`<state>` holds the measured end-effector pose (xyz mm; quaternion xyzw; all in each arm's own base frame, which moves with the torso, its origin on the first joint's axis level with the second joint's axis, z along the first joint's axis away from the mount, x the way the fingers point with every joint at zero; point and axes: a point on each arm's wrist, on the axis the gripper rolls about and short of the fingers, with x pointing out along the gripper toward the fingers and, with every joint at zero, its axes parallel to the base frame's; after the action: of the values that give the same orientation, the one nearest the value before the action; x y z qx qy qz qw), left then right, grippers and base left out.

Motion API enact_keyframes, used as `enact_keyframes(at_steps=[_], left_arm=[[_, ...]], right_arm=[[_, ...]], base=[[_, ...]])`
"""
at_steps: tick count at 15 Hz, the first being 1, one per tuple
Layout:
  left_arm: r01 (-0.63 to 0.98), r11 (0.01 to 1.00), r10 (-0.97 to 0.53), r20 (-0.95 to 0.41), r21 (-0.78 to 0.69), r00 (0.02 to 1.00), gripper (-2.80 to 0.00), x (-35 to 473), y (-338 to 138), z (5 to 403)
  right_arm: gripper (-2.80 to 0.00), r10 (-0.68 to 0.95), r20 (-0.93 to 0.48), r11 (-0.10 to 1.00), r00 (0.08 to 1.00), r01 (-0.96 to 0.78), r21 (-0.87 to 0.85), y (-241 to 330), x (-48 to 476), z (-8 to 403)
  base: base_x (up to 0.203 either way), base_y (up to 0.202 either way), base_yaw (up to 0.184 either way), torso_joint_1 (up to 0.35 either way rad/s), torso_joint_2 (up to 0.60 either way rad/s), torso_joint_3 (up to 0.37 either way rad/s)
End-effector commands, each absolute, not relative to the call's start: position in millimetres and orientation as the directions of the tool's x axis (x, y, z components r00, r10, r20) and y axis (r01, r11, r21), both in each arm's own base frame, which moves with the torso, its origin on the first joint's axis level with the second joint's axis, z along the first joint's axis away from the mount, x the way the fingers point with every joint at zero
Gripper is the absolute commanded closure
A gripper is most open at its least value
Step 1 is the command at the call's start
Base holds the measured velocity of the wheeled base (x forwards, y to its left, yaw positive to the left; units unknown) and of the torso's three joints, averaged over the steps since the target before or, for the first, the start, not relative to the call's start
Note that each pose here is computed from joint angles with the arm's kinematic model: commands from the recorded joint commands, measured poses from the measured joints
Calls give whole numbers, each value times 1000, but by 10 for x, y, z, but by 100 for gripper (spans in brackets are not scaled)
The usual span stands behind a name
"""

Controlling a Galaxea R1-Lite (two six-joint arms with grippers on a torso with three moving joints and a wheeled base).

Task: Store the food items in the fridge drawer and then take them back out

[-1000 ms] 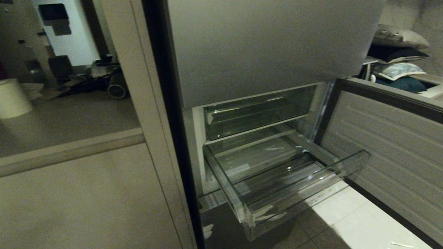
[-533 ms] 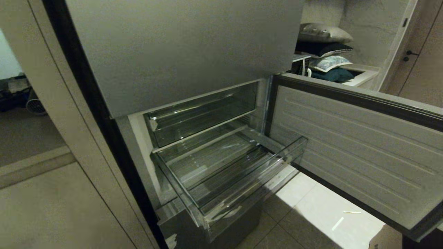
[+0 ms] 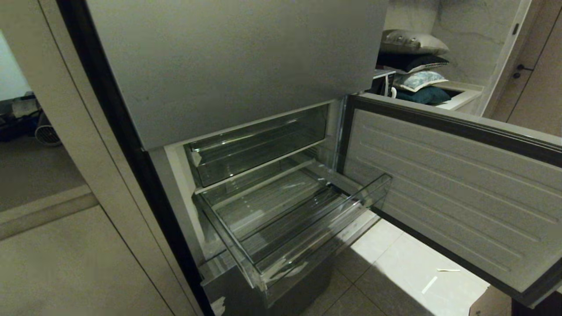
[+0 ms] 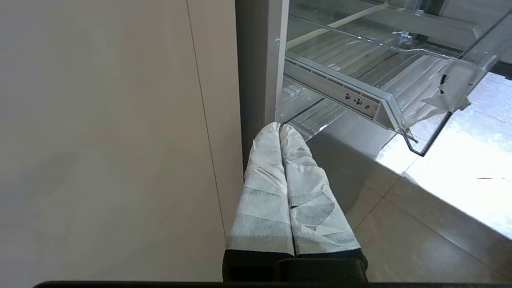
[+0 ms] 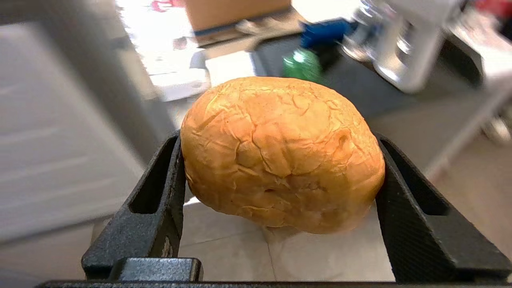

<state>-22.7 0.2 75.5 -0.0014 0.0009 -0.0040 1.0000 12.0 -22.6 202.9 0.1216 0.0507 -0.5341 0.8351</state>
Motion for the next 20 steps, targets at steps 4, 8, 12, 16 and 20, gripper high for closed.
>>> enact_keyframes(at_steps=[4,8,12,16,20], left_arm=[[8,1000,-8,-3,-3,1000,0,-226,2,755],[8,1000,-8,-3,-3,1000,0,-226,2,755],[8,1000,-8,-3,-3,1000,0,-226,2,755],[8,1000,-8,-3,-3,1000,0,-226,2,755],[8,1000,-8,-3,-3,1000,0,-226,2,755]], right_arm=[[0,-898,-361,195,252,963,187,-920,302,1950],[0,-905,-400,64,148,974,216,-1727,212,1768],[0,-881,-458,10,119,972,234,-2334,51,1444],[0,-875,-478,-44,77,970,238,-2823,-119,1157],[0,-871,-489,-82,47,968,238,-3269,-264,983]], base=[[0,0,0,0,0,0],[0,0,0,0,0,0],[0,0,0,0,0,0],[0,0,0,0,0,0],[0,0,0,0,0,0]])
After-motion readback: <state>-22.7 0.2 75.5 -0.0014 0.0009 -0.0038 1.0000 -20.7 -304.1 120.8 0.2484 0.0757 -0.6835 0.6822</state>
